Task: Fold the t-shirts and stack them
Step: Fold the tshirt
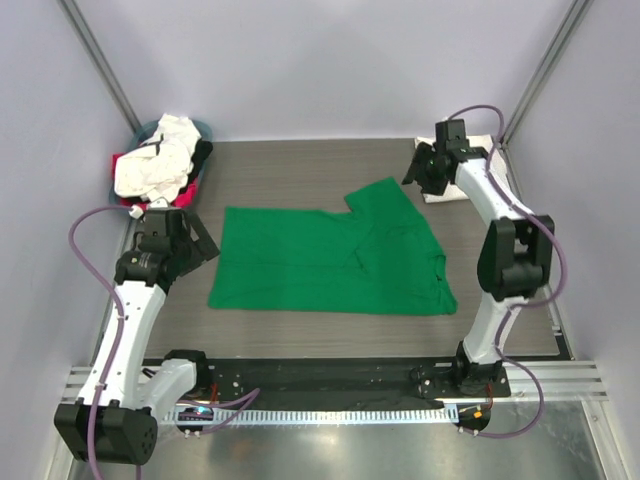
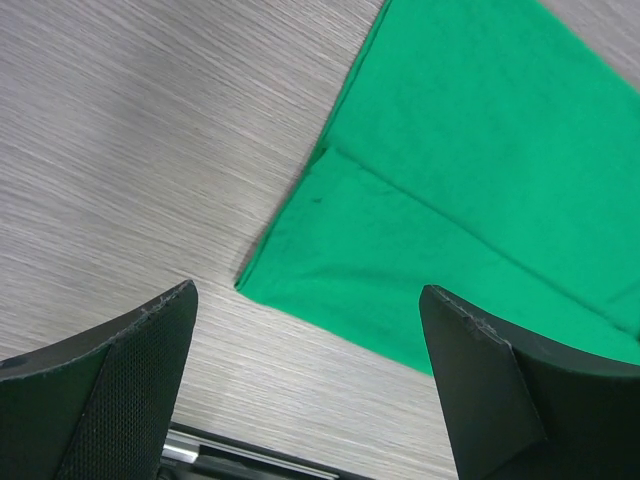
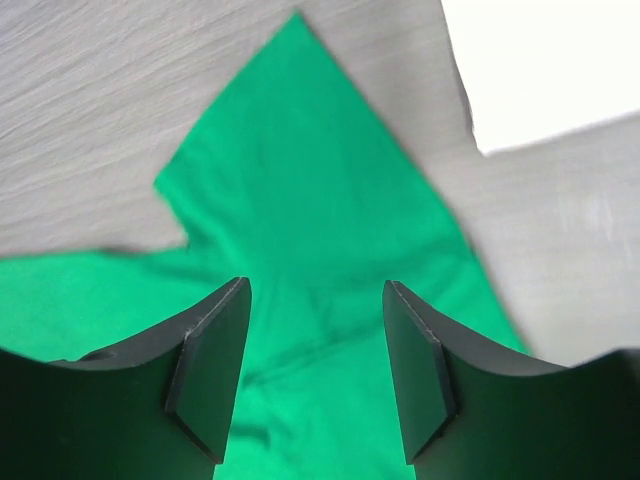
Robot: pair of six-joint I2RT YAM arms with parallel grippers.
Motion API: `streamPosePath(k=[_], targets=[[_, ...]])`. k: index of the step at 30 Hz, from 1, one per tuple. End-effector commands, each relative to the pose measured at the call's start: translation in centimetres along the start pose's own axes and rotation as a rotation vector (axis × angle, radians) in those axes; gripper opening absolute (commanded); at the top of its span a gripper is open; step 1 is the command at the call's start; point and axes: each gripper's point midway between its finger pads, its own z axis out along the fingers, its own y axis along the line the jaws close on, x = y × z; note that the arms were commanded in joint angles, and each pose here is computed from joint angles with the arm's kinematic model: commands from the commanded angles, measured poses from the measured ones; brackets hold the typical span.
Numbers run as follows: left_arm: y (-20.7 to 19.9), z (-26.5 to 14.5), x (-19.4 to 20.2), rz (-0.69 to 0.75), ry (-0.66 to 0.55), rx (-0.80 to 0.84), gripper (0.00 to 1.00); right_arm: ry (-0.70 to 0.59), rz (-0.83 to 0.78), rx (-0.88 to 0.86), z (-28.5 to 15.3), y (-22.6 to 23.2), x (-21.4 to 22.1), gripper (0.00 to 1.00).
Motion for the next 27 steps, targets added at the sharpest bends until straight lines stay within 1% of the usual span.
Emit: streamPosePath(k=[1,2,3,4,5,6,7,8,9,10,11,12,14,20,22,23,25,26,27], targets=[[0.5,-0.4,-0.4,0.052,-0.030,-0.006,0.93,-0.079,-0.109,-0.017,2.8,2.3,-3.8,0.60],[0.4,-0.4,-0.4,0.052,-0.032,0.002,0.93,-0.053,-0.124,0.013,5.2,2.0,-3.2,0.59],[0.3,-0.2,-0.4,0.048,-0.032,0.004,0.93,-0.050,-0.132,0.022,6.3,1.9,-3.4,0.58],[0.3,-0.2,-0.4,0.046,-0.029,0.007,0.93,-0.083,-0.135,0.011,6.6,2.6,-4.8,0.58],[0.3,0.0,-0.3,0.048,-0.023,0.007,0.93,-0.088,-0.141,0.009,7.4,3.0,-5.1,0.57],[0.3,0.0,-0.2,0.048,-0.014,0.008,0.93,-0.058,-0.147,0.022,9.5,2.6,-4.4,0.57],[0.3,0.1,-0.1,0.048,-0.012,0.007,0.93,-0.089,-0.154,0.007,9.7,3.4,-5.7,0.57],[0.3,0.2,-0.1,0.049,-0.007,0.007,0.93,-0.103,-0.160,0.039,10.5,3.0,-6.0,0.57],[0.2,0.3,0.1,0.050,0.002,0.011,0.93,-0.090,-0.173,0.059,12.1,2.6,-5.6,0.57],[0.2,0.3,0.1,0.052,0.001,0.011,0.93,-0.110,-0.180,0.056,12.4,3.0,-6.4,0.57],[0.1,0.3,0.1,0.052,0.002,0.014,0.93,-0.111,-0.188,0.065,12.8,3.0,-6.5,0.58],[0.1,0.3,0.1,0.052,0.004,0.017,0.93,-0.087,-0.196,0.088,14.3,2.4,-5.6,0.58],[0.1,0.3,0.1,0.053,0.003,0.019,0.93,-0.107,-0.209,0.093,14.8,2.6,-6.4,0.59],[0.1,0.4,0.1,0.050,0.002,0.016,0.92,-0.093,-0.246,0.138,17.5,2.3,-5.1,0.59],[0.2,0.5,0.2,0.051,0.004,0.012,0.92,-0.074,-0.265,0.138,18.0,2.7,-3.9,0.55],[0.3,0.5,0.2,0.052,0.004,0.008,0.92,-0.071,-0.274,0.144,18.1,2.8,-3.6,0.51],[0.3,0.6,0.3,0.052,0.008,0.003,0.92,-0.053,-0.286,0.144,18.3,3.1,-2.6,0.48],[0.2,0.7,0.4,0.054,0.015,0.009,0.92,-0.051,-0.291,0.134,18.3,3.5,-2.3,0.42],[0.2,0.7,0.4,0.056,0.019,0.010,0.91,-0.044,-0.294,0.135,18.4,3.6,-2.0,0.38]])
